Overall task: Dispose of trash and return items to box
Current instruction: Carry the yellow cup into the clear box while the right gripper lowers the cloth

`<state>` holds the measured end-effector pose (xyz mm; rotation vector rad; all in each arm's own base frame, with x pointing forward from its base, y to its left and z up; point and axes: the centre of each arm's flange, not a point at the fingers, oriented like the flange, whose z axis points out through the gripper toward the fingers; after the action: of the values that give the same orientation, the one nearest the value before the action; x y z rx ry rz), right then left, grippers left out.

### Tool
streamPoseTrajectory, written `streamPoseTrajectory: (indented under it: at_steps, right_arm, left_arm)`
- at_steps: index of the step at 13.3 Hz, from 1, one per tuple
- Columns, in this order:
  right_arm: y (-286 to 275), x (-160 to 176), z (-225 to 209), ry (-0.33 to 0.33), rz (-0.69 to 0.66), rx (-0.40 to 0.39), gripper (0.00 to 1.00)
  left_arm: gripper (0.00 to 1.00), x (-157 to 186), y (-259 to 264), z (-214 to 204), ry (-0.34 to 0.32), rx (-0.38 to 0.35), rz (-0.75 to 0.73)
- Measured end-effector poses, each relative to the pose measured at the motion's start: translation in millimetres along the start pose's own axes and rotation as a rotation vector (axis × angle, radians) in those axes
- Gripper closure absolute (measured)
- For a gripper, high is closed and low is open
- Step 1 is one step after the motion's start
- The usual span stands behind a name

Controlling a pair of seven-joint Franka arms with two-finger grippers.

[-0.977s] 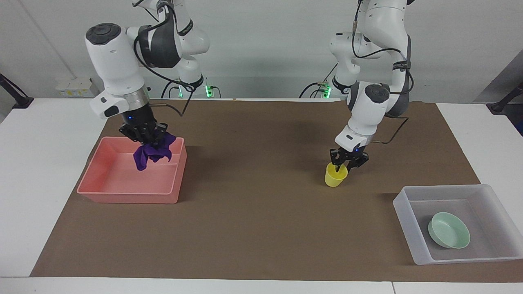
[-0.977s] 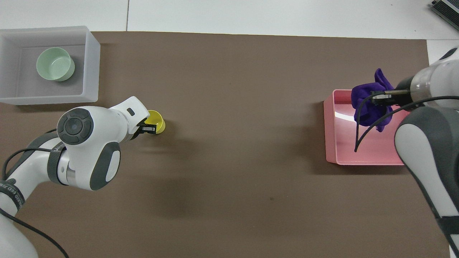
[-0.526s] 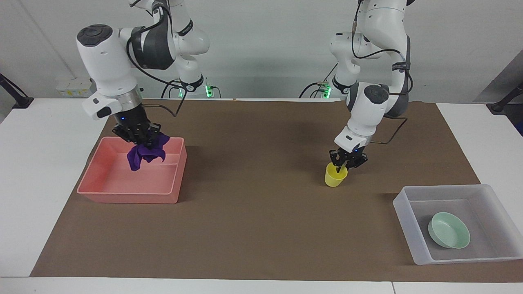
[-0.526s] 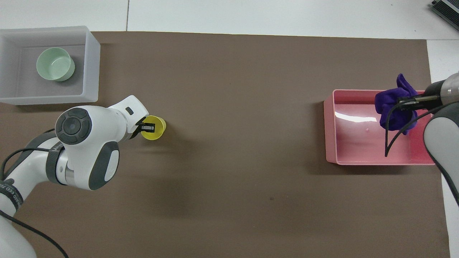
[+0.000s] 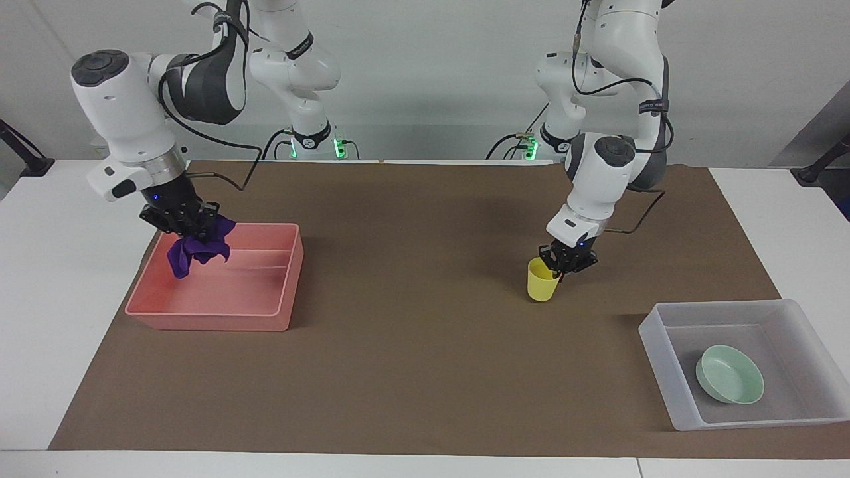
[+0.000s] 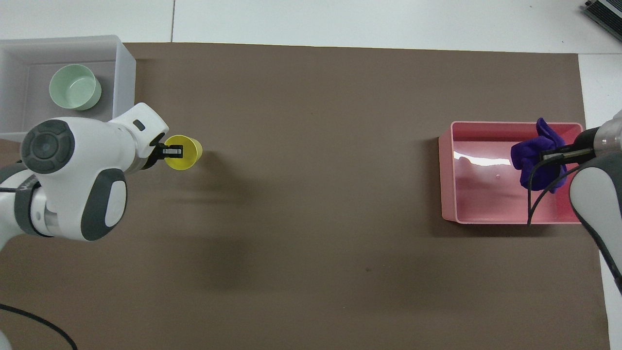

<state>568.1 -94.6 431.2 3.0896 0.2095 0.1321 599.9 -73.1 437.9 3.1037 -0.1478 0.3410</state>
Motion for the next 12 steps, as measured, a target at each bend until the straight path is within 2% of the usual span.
streamPoseTrajectory:
  at_steps: [5, 12]
  right_arm:
    - [-4, -8, 55, -0.021, -0.003, 0.008, 0.84]
    - [-8, -17, 106, -0.011, 0.004, 0.007, 0.84]
  left_arm:
    - [0.96, 50, -83, -36, -0.022, 0.021, -0.033]
    - [0.96, 110, -169, -11, -0.083, 0.009, -0.012]
